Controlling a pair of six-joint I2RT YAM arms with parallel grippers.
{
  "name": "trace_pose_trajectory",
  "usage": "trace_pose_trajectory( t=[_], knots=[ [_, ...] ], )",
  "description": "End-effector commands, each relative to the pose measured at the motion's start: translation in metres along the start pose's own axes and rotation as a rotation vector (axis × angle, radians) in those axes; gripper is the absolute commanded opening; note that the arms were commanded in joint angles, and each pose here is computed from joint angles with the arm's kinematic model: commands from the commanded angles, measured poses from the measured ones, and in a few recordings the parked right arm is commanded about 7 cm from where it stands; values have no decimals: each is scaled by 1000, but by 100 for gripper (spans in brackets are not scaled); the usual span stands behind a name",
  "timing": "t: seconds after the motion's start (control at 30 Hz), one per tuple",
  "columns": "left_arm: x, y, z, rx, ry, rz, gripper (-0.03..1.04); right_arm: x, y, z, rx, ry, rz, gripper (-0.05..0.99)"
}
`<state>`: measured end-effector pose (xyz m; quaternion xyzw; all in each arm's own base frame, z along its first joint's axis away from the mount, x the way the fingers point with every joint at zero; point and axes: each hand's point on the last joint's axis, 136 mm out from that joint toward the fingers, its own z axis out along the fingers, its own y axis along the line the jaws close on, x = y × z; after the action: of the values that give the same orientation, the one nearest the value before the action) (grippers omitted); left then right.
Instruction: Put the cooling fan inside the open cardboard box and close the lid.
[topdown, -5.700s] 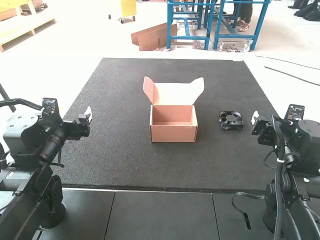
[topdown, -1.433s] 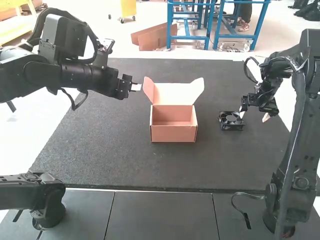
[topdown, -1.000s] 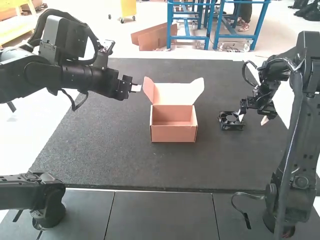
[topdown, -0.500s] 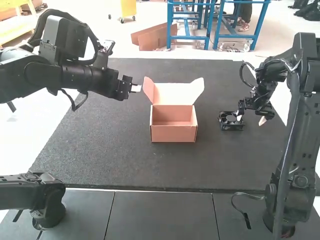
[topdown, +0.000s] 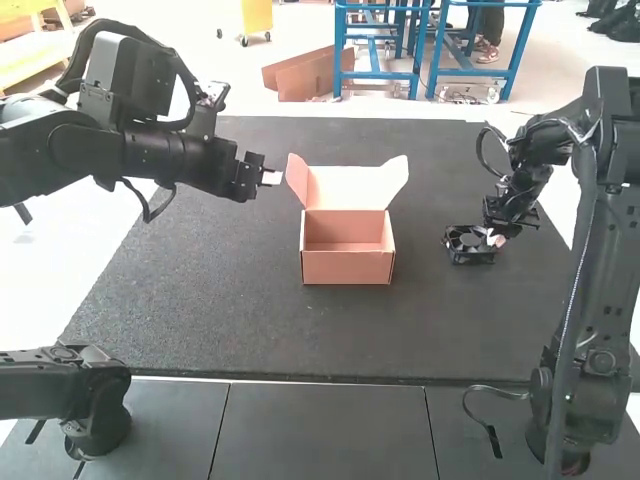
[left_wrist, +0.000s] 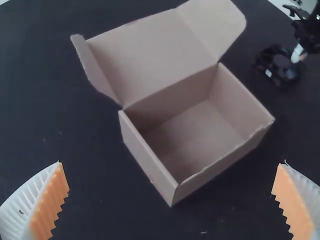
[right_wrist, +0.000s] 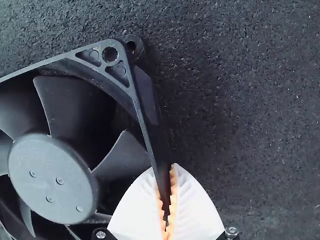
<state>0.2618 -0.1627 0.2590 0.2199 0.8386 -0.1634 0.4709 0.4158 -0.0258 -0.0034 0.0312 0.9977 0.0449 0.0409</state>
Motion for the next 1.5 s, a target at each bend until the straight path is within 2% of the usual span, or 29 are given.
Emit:
trace_pose_trajectory(
  t=[0.0, 0.17, 0.3, 0.5, 0.8, 0.9, 1.17, 1.33, 1.47],
  knots=[
    [-9, -4, -6, 17, -30, -7, 96, -14, 12, -16, -52, -61, -3, -2],
    [-7, -4, -5, 17, -33, -7, 96, -27, 21, -68, -77, -192, 6, -2],
    [-7, -3, -3, 17, -39, -7, 96, -17, 33, -117, -102, -262, 32, -2],
    [-5, -3, 0, 17, -41, -7, 96, 29, 70, -167, -150, -274, 57, -2],
    [-2, -2, 4, 14, -47, -6, 96, 107, 136, -192, -284, -227, 76, -1],
    [-3, -2, 4, 15, -52, -5, 96, 124, 158, -200, -325, -228, 50, -1],
    [-2, -2, 4, 13, -50, -2, 96, 164, 207, -214, -373, -186, -99, -1],
    [0, -2, 4, 11, -41, -2, 96, 178, 234, -217, -391, -167, -173, -1],
    [6, -2, 4, 12, -18, -1, 96, 180, 253, -211, -366, -155, -223, -1]
  ],
)
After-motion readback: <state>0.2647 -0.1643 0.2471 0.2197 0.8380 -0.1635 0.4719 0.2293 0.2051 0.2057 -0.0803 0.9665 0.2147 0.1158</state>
